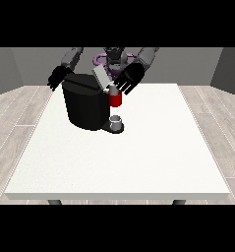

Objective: Insert the coffee pod into the coffee machine and close the lid

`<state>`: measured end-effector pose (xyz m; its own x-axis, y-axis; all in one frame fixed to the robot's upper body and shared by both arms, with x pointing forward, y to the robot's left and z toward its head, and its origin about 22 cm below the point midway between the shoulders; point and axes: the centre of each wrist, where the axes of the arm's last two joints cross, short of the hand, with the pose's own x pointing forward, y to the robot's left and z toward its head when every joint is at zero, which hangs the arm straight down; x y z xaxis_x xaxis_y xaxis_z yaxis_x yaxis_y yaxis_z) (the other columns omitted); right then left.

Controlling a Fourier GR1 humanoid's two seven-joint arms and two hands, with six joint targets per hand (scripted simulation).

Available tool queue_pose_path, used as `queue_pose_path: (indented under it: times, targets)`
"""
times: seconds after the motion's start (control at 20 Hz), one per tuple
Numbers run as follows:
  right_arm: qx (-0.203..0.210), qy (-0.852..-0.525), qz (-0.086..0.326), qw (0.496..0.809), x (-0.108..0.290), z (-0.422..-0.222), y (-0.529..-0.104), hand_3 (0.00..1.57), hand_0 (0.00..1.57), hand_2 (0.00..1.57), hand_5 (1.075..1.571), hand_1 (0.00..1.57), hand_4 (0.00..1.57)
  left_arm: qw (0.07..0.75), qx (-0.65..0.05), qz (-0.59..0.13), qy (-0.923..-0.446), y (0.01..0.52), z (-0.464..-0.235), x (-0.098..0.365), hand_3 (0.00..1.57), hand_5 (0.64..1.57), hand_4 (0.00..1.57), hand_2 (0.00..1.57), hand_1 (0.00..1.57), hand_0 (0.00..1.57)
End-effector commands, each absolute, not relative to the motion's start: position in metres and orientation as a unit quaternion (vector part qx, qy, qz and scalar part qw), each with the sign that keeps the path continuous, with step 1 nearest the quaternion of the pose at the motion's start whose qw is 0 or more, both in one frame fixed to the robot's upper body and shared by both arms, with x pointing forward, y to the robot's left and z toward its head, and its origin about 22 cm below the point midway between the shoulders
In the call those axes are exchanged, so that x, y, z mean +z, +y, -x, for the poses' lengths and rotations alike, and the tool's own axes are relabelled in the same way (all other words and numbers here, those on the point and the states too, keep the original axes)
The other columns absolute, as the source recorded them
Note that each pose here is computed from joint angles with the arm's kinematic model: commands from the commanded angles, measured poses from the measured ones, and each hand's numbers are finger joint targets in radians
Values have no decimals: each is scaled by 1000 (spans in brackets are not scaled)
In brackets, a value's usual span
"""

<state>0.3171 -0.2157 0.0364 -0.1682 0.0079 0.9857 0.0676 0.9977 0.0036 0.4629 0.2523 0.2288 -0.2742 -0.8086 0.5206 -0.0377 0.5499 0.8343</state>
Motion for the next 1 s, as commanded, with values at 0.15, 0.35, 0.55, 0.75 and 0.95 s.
queue_pose_path:
  times: [0.15,0.35,0.55,0.75,0.95]
  targets:
    - [-46,-757,38,651,40,-320,-228,0,0,0,1571,0,448,536,-378,-290,-697,251,-462,201,1191,1571,493,1265,1208,1208]
    - [-30,-768,33,639,27,-310,-212,0,0,0,1571,0,415,529,-374,-300,-700,266,-463,238,1180,1571,481,1274,1230,1230]
    - [-25,-765,31,643,40,-323,-230,0,0,0,1571,0,433,536,-378,-284,-700,237,-466,227,1142,1571,466,1240,1196,1196]
    - [-35,-767,27,641,39,-320,-210,0,0,0,1571,0,366,528,-377,-298,-700,251,-465,234,1028,1571,443,1167,1129,1129]
    - [-44,-761,43,646,22,-316,-221,0,0,0,1571,0,401,524,-403,-296,-689,237,-465,227,980,1571,413,1151,1105,1105]
